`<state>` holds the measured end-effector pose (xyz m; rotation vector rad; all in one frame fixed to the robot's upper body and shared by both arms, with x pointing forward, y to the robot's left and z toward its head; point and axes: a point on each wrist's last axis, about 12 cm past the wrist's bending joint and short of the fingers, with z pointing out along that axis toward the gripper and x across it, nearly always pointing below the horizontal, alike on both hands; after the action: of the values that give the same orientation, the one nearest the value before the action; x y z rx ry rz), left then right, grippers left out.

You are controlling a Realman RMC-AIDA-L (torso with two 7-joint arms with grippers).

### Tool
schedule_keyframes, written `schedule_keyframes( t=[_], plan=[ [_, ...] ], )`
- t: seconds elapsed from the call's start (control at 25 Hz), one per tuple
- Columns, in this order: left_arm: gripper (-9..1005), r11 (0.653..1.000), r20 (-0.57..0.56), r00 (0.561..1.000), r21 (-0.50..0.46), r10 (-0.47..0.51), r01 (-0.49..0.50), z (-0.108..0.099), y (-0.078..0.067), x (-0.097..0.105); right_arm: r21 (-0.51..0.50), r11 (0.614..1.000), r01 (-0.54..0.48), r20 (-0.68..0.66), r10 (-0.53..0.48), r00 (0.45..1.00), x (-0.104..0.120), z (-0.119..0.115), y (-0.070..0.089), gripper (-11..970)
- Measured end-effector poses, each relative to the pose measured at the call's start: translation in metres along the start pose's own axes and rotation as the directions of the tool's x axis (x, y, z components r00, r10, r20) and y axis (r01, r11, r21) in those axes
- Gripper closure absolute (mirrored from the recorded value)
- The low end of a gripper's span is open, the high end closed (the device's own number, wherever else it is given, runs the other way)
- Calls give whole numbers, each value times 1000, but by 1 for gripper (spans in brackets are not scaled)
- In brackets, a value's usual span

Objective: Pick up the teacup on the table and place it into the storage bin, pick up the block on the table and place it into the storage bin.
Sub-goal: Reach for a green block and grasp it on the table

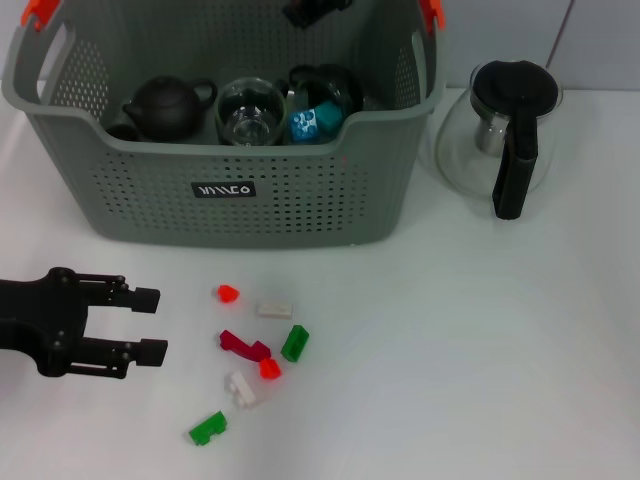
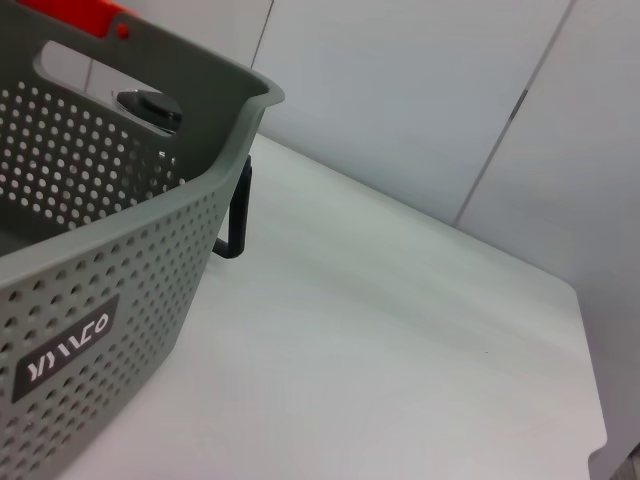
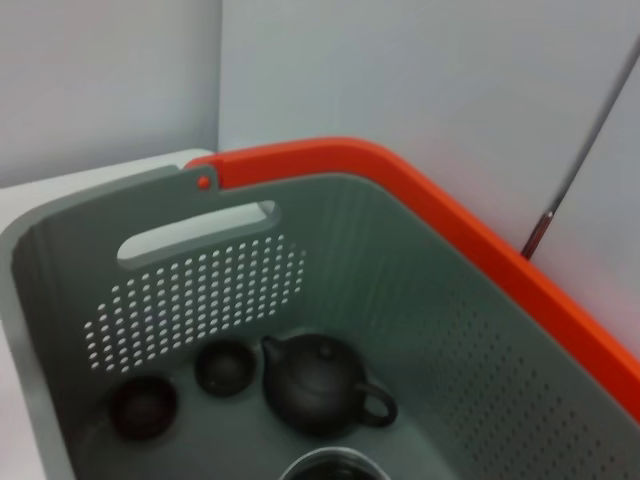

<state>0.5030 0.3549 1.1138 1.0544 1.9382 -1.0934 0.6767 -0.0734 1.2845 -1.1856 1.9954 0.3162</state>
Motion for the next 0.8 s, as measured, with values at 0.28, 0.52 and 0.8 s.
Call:
schedule_keyframes(
  t=[0.28, 0.52, 0.8],
  plan=[
    [260, 1000, 0, 1000, -1, 0, 0, 0, 0, 0, 62, 996, 60, -5, -60, 998, -4, 1, 6, 53],
    [260, 1000, 5, 1000, -8, -4, 4, -1, 0, 1, 53, 998, 43, -12, -42, 999, -5, 2, 10, 52],
    [261, 1000, 7, 1000, -8, -5, 6, -2, 0, 2, -79, 997, -5, -21, 3, 1000, -8, -14, 25, 53]
  ],
)
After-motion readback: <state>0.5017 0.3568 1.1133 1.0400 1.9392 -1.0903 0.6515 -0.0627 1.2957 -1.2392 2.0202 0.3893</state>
